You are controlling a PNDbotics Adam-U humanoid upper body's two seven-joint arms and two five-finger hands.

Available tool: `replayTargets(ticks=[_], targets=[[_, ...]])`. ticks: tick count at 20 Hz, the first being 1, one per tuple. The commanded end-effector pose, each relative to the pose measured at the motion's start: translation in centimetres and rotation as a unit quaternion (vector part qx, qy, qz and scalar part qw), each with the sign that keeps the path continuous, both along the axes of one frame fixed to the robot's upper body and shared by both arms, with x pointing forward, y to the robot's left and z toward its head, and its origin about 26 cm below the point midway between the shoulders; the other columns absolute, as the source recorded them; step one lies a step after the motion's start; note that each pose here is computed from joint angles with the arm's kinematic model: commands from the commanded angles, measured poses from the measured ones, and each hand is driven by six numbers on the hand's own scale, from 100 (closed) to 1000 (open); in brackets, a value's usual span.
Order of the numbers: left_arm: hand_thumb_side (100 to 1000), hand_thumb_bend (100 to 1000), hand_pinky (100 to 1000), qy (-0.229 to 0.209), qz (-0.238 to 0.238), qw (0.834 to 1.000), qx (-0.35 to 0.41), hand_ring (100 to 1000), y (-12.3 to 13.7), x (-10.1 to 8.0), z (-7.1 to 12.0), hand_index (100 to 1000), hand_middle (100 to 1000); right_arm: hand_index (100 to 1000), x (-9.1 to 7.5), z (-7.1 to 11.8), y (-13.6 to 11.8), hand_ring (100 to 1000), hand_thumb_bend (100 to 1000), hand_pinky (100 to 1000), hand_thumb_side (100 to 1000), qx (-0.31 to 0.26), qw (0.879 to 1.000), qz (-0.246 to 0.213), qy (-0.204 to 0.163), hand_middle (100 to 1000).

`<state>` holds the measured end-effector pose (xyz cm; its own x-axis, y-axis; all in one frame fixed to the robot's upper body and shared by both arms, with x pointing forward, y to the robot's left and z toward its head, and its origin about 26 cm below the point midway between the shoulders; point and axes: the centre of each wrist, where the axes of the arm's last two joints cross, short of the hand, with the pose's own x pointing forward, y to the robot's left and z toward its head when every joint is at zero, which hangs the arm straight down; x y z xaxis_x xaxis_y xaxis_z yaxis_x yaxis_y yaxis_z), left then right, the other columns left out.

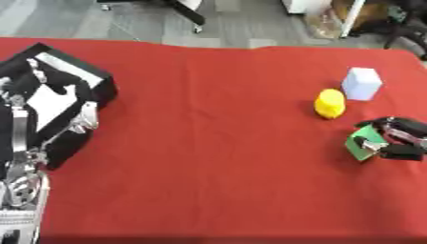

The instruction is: Pick up the objects with one hand, pass them to the other hand, and then place them into the box on the other side of the table.

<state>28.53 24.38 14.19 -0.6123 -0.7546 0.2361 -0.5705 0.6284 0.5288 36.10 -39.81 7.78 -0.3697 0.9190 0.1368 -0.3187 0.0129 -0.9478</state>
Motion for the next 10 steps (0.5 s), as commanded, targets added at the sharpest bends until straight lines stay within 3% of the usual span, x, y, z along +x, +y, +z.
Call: replayTargets(ticks=[1,2,5,10], targets=[[298,100,532,-0.013,-0.002,1.000,0.003,360,-0.11,-0.18,0.67,543,411,716,0.01,1.12,-0.71,462,100,777,869,-0.019,1.000,0.001,-0.013,502],[298,100,532,-0.013,-0.002,1.000,0.002,360,-0.11,-0.18,0.67,543,411,716,0.00,1.13,-0.72,462,100,777,868,-0.017,1.000,0.000,-0.017,502],[299,100,532,-0.013,-0.003,1.000,0.002,360,-0.12,-0.18,0.67,543,411,518,-0.01,1.15,-0.76,329,100,724,765,-0.011,0.999,-0.004,-0.030,356],[301,100,532,-0.013,-0.003,1.000,0.002,360,-0.12,-0.18,0.67,543,411,323,0.02,1.50,-0.67,179,100,675,633,0.008,0.997,-0.017,-0.080,205]])
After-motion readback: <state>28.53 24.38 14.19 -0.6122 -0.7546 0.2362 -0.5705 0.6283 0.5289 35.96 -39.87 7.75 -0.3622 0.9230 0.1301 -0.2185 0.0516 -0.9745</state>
